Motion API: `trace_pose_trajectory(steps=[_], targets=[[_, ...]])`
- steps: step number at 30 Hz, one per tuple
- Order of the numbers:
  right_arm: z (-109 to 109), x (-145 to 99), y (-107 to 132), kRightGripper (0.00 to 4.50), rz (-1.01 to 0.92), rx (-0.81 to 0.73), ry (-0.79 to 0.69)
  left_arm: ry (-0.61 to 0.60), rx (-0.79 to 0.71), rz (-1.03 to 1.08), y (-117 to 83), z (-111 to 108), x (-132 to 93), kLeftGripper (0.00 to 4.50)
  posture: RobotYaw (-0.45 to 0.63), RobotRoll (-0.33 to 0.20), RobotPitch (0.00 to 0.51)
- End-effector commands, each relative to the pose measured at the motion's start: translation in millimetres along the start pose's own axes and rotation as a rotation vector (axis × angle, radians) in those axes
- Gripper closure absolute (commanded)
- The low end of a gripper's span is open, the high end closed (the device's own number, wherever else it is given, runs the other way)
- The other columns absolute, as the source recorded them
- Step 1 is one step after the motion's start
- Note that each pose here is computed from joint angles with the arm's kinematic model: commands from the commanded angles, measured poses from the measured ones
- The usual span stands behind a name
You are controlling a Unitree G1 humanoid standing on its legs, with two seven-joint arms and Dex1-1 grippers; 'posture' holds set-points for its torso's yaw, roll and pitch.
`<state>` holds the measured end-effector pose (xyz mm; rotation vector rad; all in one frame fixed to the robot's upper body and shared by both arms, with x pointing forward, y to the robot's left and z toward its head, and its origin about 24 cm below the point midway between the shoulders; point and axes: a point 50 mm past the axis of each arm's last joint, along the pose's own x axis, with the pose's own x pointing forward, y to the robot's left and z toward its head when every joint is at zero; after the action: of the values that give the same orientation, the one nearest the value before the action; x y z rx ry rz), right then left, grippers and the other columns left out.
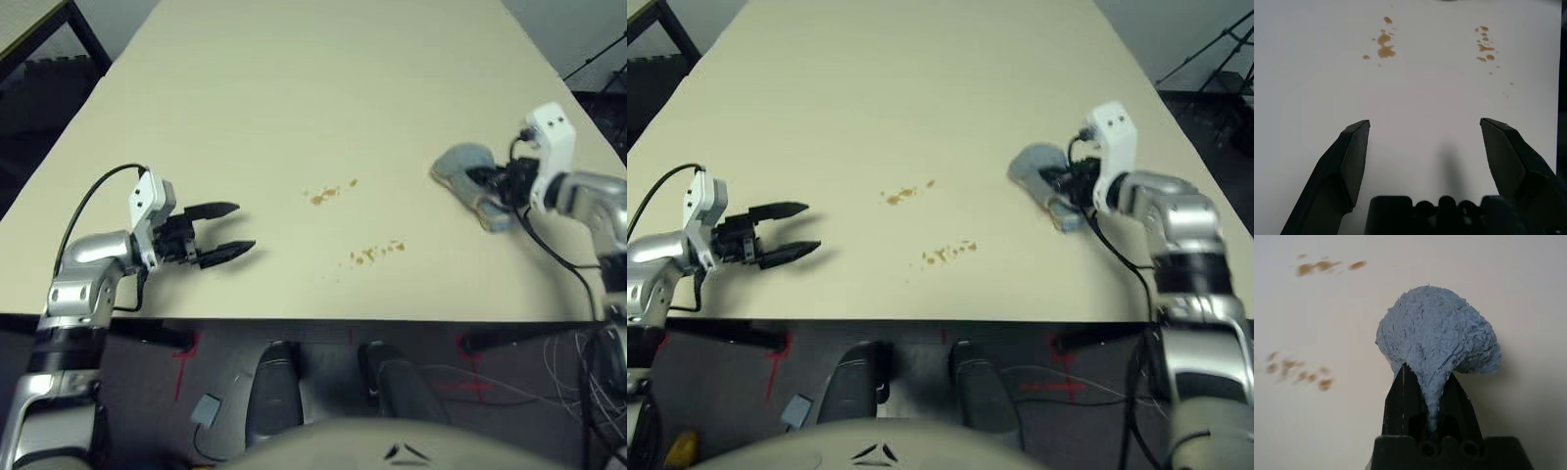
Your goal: Wipe the water off the table with a rag.
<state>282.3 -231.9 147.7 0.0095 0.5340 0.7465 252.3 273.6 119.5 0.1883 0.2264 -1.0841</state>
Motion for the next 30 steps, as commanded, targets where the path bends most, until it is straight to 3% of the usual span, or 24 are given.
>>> trace_pose_trajectory(steps=[1, 7, 16, 20, 24, 30], targets=[[-3.3, 2.5, 18.3, 4.43, 0.034, 0.006, -0.002, 0.009, 0.021, -0.016, -0.1, 4.5, -0.9, 0.00, -0.13, 0.000, 0.158], [-38.7, 46.3, 40.5, 4.43, 0.012, -0.003, 0.053, -0.003, 0.026, -0.034, 1.8, 7.2, 7.4, 0.00, -0.14, 0.000, 0.162], [-49.1, 95.2, 89.2, 4.43, 0.181, -0.023, 0.059, 0.006, 0.026, -0.029, 4.1, 8.1, 3.0, 0.00, -0.14, 0.000, 0.166], [-48.6, 106.2, 111.2, 4.43, 0.287, -0.034, 0.079, 0.009, 0.022, -0.027, 2.7, 6.8, 1.1, 0.00, -0.13, 0.000, 0.173], [-47.2, 109.0, 115.5, 4.43, 0.354, -0.043, 0.113, 0.011, 0.018, -0.022, 1.8, 5.6, -0.2, 0.00, -0.13, 0.000, 0.174], [-46.3, 108.1, 130.3, 4.43, 0.501, 0.070, 0.138, 0.010, 0.017, -0.020, 1.5, 4.7, 0.5, 0.00, -0.12, 0.000, 0.182]])
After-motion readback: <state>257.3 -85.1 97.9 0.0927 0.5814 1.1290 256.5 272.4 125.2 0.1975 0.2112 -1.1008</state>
